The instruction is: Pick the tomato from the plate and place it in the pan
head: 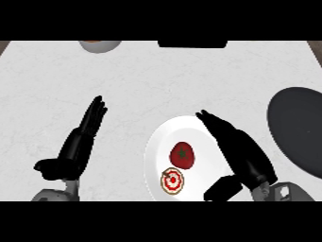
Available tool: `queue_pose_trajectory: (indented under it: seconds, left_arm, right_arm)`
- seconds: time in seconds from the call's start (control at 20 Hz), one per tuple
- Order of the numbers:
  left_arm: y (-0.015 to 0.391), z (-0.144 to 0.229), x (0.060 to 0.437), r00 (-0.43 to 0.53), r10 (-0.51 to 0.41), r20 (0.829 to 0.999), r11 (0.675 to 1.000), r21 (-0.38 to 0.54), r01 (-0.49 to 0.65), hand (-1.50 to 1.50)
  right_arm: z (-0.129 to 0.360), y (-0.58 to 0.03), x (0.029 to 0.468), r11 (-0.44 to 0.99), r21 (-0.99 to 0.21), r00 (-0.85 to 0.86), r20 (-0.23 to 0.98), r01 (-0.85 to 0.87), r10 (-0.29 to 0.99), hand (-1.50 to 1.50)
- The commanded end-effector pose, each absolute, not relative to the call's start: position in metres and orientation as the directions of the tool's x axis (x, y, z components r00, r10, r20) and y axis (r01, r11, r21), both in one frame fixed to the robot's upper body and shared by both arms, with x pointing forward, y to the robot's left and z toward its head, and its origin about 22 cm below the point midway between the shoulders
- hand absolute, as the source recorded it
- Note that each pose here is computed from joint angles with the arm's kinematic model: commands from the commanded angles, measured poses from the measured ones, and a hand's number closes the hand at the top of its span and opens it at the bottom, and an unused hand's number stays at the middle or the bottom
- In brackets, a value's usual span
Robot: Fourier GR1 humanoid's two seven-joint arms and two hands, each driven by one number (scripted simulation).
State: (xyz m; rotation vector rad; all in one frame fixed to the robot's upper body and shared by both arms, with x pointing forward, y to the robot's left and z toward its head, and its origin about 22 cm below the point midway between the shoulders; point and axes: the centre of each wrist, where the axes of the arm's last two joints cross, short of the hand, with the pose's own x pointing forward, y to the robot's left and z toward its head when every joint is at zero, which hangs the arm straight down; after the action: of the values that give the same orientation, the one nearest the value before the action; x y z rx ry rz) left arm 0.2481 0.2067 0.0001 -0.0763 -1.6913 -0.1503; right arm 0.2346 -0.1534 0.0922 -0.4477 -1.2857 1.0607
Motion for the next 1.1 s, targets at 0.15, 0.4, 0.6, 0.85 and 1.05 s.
queue_pose_trajectory:
  seconds: [0.15, 0.4, 0.6, 0.85, 1.05]
  left_arm:
    - [0.205, 0.018, 0.241, -0.122, -0.013, 0.992, 0.99, 0.03, 0.135, 0.0]
    - [0.203, 0.015, 0.244, -0.131, -0.027, 0.991, 0.993, 0.042, 0.115, 0.0]
    - [0.207, -0.001, 0.231, -0.116, -0.022, 0.993, 0.991, 0.037, 0.127, 0.0]
    - [0.199, 0.011, 0.254, -0.132, -0.023, 0.991, 0.991, 0.041, 0.131, 0.0]
    - [0.199, 0.002, 0.256, -0.137, -0.026, 0.99, 0.992, 0.043, 0.122, 0.0]
  right_arm:
    - [0.062, -0.111, 0.249, 0.343, -0.807, -0.056, 0.418, -0.481, 0.907, -1.5]
    - [0.073, -0.092, 0.242, 0.353, -0.796, -0.028, 0.42, -0.491, 0.907, -1.5]
    - [0.07, -0.115, 0.267, 0.356, -0.794, -0.005, 0.412, -0.493, 0.911, -1.5]
    - [0.046, -0.106, 0.252, 0.396, -0.797, 0.002, 0.445, -0.456, 0.896, -1.5]
    - [0.033, -0.109, 0.245, 0.423, -0.789, 0.006, 0.47, -0.445, 0.883, -1.5]
